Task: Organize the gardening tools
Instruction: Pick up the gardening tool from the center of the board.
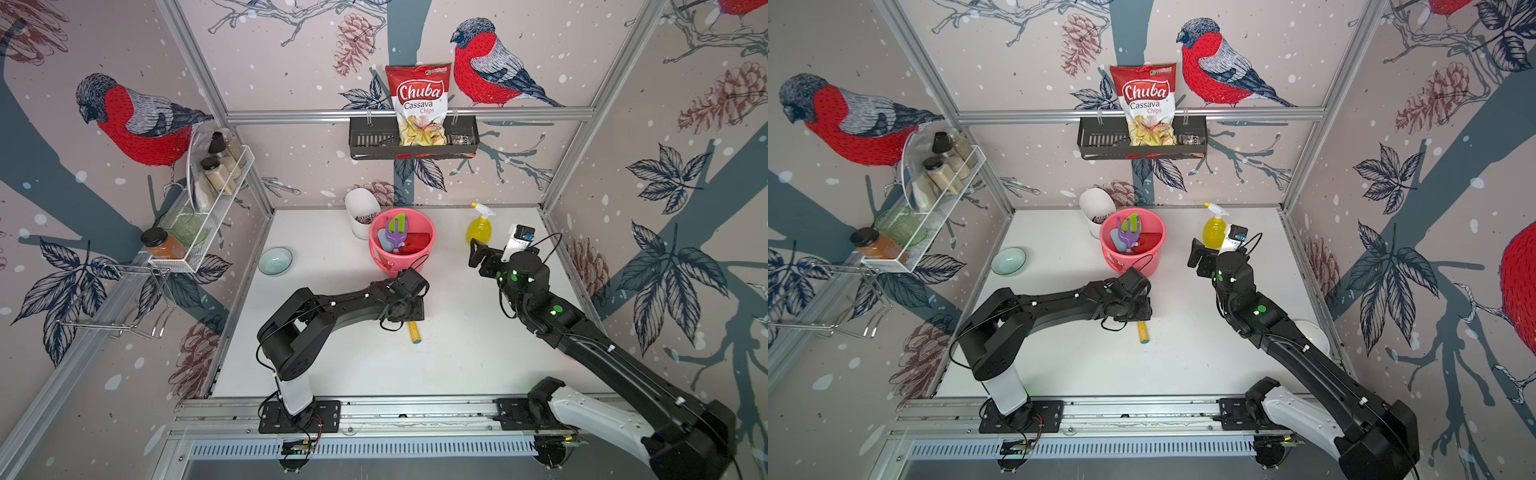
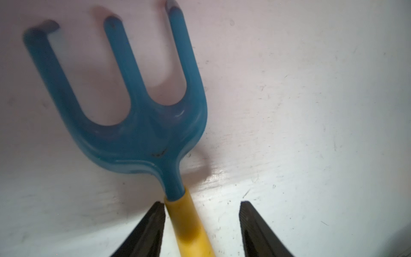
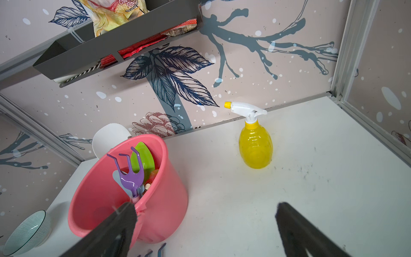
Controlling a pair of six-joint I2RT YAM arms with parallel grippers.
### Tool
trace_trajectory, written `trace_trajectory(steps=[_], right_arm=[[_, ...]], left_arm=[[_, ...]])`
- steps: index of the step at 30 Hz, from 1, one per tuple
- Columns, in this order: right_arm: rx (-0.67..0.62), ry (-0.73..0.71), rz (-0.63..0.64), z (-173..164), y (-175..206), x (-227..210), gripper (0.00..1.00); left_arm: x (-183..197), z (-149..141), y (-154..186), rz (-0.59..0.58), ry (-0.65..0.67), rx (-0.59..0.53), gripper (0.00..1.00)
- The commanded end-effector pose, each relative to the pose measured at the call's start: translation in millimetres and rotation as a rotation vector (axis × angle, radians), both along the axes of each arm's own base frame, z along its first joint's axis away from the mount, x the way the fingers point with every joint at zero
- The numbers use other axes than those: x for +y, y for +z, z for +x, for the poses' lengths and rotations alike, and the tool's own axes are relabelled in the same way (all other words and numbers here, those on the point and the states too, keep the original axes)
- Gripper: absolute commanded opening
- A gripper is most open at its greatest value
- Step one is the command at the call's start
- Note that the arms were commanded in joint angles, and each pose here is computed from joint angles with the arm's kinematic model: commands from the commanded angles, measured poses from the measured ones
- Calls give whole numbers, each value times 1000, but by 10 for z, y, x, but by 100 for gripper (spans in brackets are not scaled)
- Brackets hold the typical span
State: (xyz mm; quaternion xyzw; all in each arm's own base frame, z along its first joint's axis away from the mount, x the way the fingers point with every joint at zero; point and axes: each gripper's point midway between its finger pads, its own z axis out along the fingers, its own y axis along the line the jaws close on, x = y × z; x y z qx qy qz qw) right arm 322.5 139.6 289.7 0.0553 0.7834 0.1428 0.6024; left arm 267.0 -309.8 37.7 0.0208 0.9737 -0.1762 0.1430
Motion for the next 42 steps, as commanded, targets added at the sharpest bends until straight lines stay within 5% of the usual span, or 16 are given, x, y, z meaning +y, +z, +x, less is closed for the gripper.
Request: trace_trajectory(steps=[1, 18, 25, 35, 42], right_arm=[[4, 7, 18, -2, -10, -11, 100], [15, -1, 42, -82, -61, -118, 100], [18, -4, 51, -83, -83, -157, 100], [18, -11, 56, -96, -84, -214, 100], [16, -30, 55, -107, -76, -269, 100]], left_arm=[[13, -66, -46, 32, -26, 33, 58], [22, -155, -183, 105, -53, 99, 42], [2, -146, -202, 119, -55, 106, 0], [10, -193, 1, 95, -53, 63, 0], [-177, -260, 298, 114, -138, -76, 0]])
